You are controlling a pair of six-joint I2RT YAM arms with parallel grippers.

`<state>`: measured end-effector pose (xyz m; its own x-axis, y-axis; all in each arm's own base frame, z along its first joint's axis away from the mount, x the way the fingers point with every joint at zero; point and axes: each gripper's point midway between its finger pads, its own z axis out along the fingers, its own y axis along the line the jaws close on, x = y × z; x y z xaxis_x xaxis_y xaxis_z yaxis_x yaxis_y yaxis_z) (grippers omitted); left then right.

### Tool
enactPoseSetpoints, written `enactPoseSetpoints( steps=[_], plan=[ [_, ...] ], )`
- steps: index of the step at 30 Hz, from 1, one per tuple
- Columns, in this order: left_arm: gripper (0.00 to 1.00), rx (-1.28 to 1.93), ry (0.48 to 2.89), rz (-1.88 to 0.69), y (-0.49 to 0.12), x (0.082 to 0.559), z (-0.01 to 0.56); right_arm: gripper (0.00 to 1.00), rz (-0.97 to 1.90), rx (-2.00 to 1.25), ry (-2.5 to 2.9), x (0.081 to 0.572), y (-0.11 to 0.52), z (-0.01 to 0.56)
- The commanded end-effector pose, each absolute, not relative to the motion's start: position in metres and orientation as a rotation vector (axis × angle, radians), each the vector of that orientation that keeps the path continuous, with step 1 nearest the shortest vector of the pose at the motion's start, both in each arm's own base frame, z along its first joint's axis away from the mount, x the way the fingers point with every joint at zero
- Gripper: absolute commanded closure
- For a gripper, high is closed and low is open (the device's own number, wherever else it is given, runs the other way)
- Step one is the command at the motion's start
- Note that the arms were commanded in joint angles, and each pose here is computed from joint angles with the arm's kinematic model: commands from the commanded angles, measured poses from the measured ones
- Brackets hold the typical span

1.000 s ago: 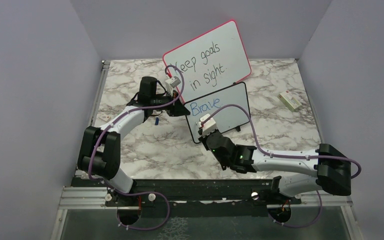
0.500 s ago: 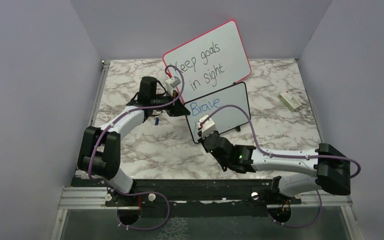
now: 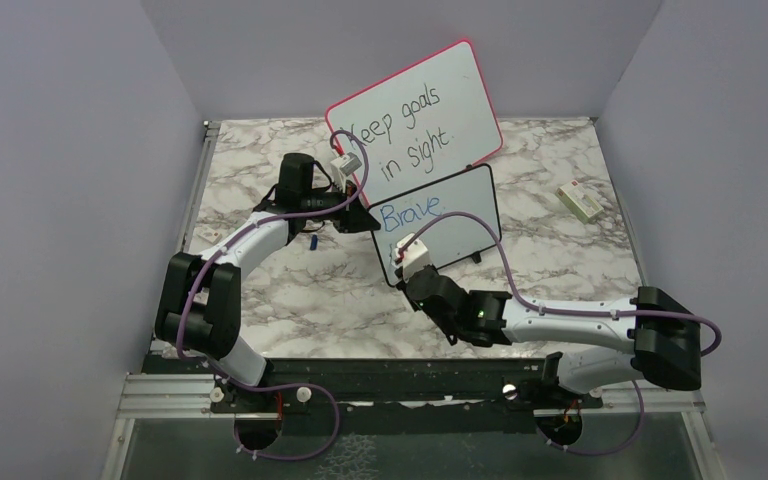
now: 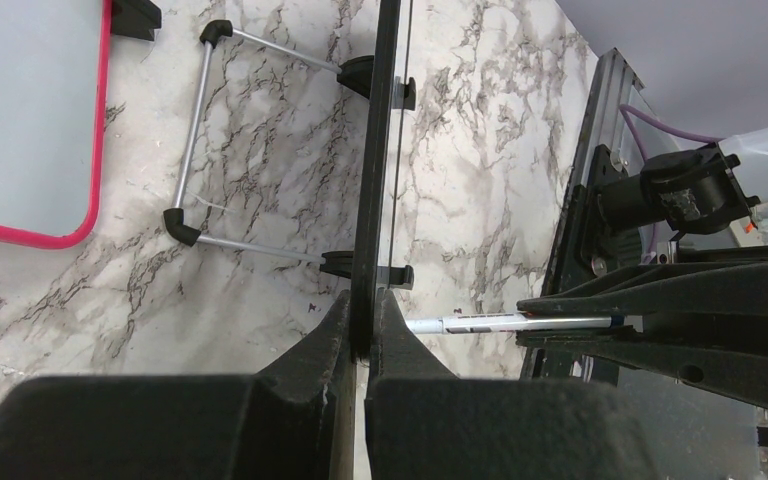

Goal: Write a sentence on the whiteboard

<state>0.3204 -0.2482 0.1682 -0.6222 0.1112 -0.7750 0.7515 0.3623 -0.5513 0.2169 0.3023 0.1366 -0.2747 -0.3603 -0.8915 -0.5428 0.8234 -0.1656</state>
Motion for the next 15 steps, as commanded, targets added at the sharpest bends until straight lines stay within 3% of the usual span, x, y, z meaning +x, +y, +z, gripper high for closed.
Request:
enactPoseSetpoints(
  steps=[1,15],
  plan=[
    [1.0,0.748,2.014,-1.24,-0.245,0.318,0.159,0.99,0.202,-0.683,1.912,0.215,0.301,0.131],
    [1.0,0.746,2.021,-1.245,-0.245,0.318,0.157,0.99,0.205,-0.579,1.854,0.224,0.296,0.146]
  ],
)
